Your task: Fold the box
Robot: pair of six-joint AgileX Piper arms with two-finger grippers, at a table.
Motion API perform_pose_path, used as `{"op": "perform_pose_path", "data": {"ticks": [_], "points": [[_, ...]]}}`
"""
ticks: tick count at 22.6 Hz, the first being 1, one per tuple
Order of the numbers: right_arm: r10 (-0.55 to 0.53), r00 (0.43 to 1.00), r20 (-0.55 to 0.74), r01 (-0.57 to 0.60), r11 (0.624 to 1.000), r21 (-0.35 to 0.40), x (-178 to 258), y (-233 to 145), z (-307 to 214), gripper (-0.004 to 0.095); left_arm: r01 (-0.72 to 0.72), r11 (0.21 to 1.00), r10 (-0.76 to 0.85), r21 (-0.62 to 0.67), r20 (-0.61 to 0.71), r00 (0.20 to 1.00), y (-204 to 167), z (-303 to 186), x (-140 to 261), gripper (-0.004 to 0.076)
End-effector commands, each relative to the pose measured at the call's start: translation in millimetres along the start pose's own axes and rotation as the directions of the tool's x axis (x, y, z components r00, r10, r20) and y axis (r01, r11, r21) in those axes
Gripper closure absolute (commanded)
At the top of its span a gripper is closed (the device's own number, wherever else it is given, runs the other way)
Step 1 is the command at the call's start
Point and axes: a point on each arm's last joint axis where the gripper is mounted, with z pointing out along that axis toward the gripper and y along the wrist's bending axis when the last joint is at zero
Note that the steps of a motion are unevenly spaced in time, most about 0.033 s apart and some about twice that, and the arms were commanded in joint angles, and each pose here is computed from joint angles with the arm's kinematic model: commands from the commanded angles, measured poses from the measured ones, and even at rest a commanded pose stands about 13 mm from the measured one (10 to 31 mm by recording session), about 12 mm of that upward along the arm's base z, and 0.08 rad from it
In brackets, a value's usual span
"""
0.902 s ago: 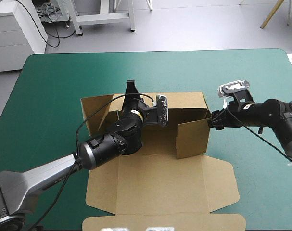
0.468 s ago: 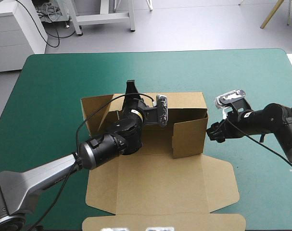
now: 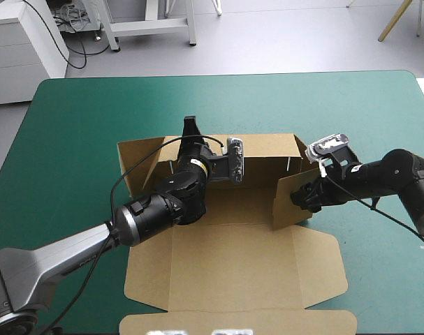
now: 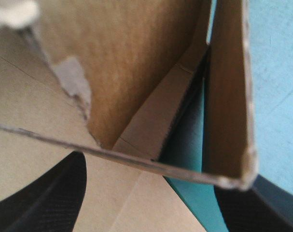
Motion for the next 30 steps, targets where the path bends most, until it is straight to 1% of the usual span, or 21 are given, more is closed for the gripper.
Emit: {"op": "perform_pose_path", "data": {"ticks": [1, 4, 6, 8, 10, 11, 15, 17, 18, 20, 21, 22, 25, 26, 27, 28, 30], "points": [[-0.02, 0.988, 0.153, 0.027, 0.999, -0.045, -13.5, 8.4, -9.8, 0.0238, 0.121, 0.979, -0.121, 0.165, -0.014, 0.993, -22.2, -1.6, -3.0, 0.0734], [-0.041, 0.982, 0.183, 0.05, 0.998, -0.044, -16.5, 13.2, -3.7, 0.0238, 0.123, 0.978, -0.122, 0.167, -0.014, 0.992, -22.4, -1.7, -3.0, 0.0734], [-0.065, 0.977, 0.203, 0.071, 0.997, -0.021, -19.9, 16.5, -1.0, 0.0238, 0.117, 0.977, -0.118, 0.177, -0.006, 0.993, -23.6, -1.3, -4.0, 0.0734], [-0.096, 0.964, 0.248, 0.095, 0.995, 0.017, -26.2, 20.2, 0.8, 0.0238, 0.089, 0.972, -0.09, 0.219, -0.004, 0.996, -30.1, 2.2, -6.2, 0.0734], [-0.118, 0.954, 0.275, 0.11, 0.993, 0.047, -30.1, 22.2, 1.7, 0.0238, 0.091, 0.959, -0.086, 0.268, -0.03, 0.996, -38.3, 6.4, -6.9, 0.0734], [-0.122, 0.954, 0.272, 0.113, 0.992, 0.05, -29.9, 22.1, 1.8, 0.0238, 0.102, 0.954, -0.097, 0.282, -0.034, 0.995, -40.2, 6.8, -7.4, 0.0734], [-0.15, 0.953, 0.264, 0.14, 0.988, 0.059, -29.6, 22.3, 2.7, 0.0238, 0.056, 0.92, -0.055, 0.387, -0.014, 0.998, -54.6, 10.1, -11.4, 0.0734], [-0.161, 0.951, 0.263, 0.15, 0.987, 0.062, -29.6, 22.3, 2.7, 0.0268, 0.064, 0.908, -0.06, 0.414, -0.023, 0.998, -60.0, 12.8, -12.5, 0.0734], [-0.165, 0.951, 0.26, 0.155, 0.986, 0.06, -29.3, 22.5, 2.8, 0.0339, 0.06, 0.907, -0.054, 0.418, -0.025, 0.998, -61.5, 13.7, -12.9, 0.0734], [-0.163, 0.952, 0.258, 0.154, 0.986, 0.057, -29.0, 22.8, 2.8, 0.0528, 0.062, 0.904, -0.054, 0.422, -0.031, 0.998, -62.3, 14.0, -12.7, 0.0734], [-0.163, 0.953, 0.256, 0.155, 0.986, 0.054, -28.8, 22.9, 2.9, 0.0651, 0.064, 0.904, -0.056, 0.422, -0.032, 0.998, -61.9, 13.8, -12.8, 0.0734], [-0.163, 0.953, 0.256, 0.155, 0.986, 0.054, -28.8, 22.9, 2.9, 0.0725, 0.065, 0.904, -0.054, 0.423, -0.038, 0.998, -61.6, 13.5, -12.4, 0.0734], [-0.161, 0.954, 0.252, 0.154, 0.987, 0.045, -28.3, 23.6, 3.0, 0.0901, 0.074, 0.901, -0.06, 0.428, -0.047, 0.997, -61.7, 12.9, -12.4, 0.0724], [-0.16, 0.954, 0.252, 0.154, 0.987, 0.045, -28.4, 23.7, 3.0, 0.0926, 0.073, 0.901, -0.059, 0.428, -0.046, 0.997, -61.7, 12.9, -12.4, 0.071], [-0.159, 0.954, 0.253, 0.153, 0.987, 0.044, -28.4, 23.7, 3.0, 0.0925, 0.066, 0.9, -0.054, 0.43, -0.04, 0.998, -61.8, 12.0, -12.7, 0.0675], [-0.159, 0.954, 0.253, 0.153, 0.987, 0.044, -28.4, 23.7, 3.0, 0.0927, 0.061, 0.9, -0.05, 0.431, -0.036, 0.998, -62.7, 10.9, -13.9, 0.0608], [-0.156, 0.954, 0.256, 0.15, 0.988, 0.042, -28.6, 23.9, 3.0, 0.0927, 0.076, 0.898, -0.071, 0.433, -0.028, 0.997, -59.3, 8.7, -16.0, 0.0429]]}}
